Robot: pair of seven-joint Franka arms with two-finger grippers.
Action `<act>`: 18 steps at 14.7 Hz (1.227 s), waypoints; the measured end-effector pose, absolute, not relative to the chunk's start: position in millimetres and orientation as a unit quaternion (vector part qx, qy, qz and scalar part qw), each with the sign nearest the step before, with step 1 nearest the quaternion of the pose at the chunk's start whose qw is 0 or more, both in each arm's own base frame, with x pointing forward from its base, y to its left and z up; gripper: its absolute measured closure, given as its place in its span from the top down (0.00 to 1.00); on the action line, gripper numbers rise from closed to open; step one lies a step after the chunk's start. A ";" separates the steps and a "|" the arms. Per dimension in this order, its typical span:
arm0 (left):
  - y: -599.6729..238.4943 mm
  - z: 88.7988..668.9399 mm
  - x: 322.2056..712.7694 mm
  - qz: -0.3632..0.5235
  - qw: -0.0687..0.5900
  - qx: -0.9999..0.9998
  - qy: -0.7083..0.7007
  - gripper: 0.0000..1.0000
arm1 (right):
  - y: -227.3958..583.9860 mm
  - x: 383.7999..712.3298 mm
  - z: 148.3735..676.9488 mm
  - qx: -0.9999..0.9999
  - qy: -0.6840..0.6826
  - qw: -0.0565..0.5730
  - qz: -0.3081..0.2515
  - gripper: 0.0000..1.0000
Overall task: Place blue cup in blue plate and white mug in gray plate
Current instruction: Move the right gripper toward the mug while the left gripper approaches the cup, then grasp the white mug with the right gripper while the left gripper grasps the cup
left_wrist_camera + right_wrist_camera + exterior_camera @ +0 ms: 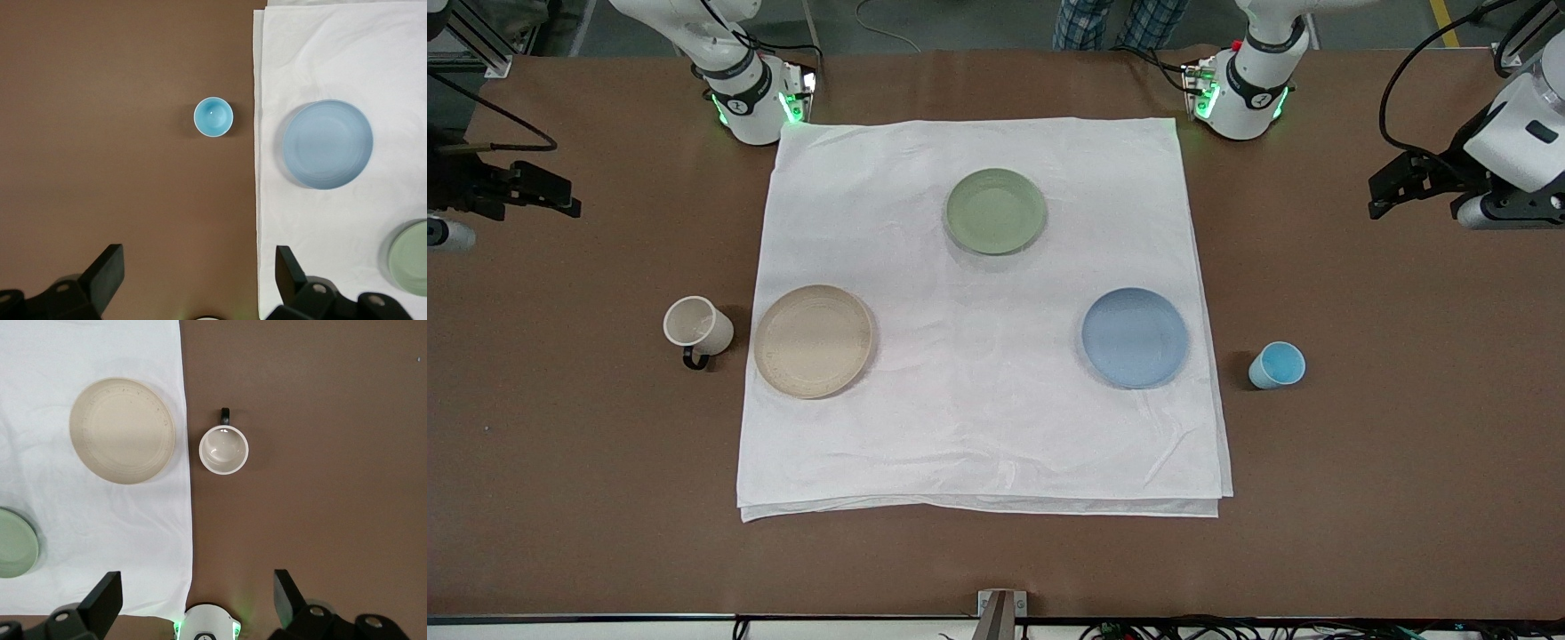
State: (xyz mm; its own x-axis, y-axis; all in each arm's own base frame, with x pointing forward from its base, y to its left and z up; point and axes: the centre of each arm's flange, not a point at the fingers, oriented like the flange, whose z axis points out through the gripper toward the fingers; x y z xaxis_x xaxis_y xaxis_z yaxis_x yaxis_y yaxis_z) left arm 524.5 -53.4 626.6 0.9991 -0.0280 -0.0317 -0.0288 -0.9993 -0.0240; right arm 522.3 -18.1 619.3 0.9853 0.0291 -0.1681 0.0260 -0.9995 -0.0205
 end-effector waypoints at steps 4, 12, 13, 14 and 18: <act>-50.3 625.8 525.1 0.017 0.012 -1.000 0.011 1.00 | -26.3 494.7 627.5 -0.997 -0.006 0.011 0.070 1.00; -10.0 513.0 589.3 0.060 0.004 -0.998 -0.008 1.00 | -31.5 503.1 632.0 -0.999 -0.009 -0.033 0.036 1.00; -7.6 487.3 598.6 0.059 0.002 -0.998 -0.010 1.00 | -33.5 519.2 621.9 -0.999 -0.010 -0.039 0.018 1.00; -6.7 461.2 605.3 0.053 0.001 -0.999 -0.010 1.00 | -35.6 537.4 605.5 -0.999 -0.010 -0.040 0.007 1.00; -6.4 375.5 611.4 0.052 -0.002 -0.999 -0.011 1.00 | -35.9 597.1 498.3 -0.998 -0.014 -0.033 0.045 1.00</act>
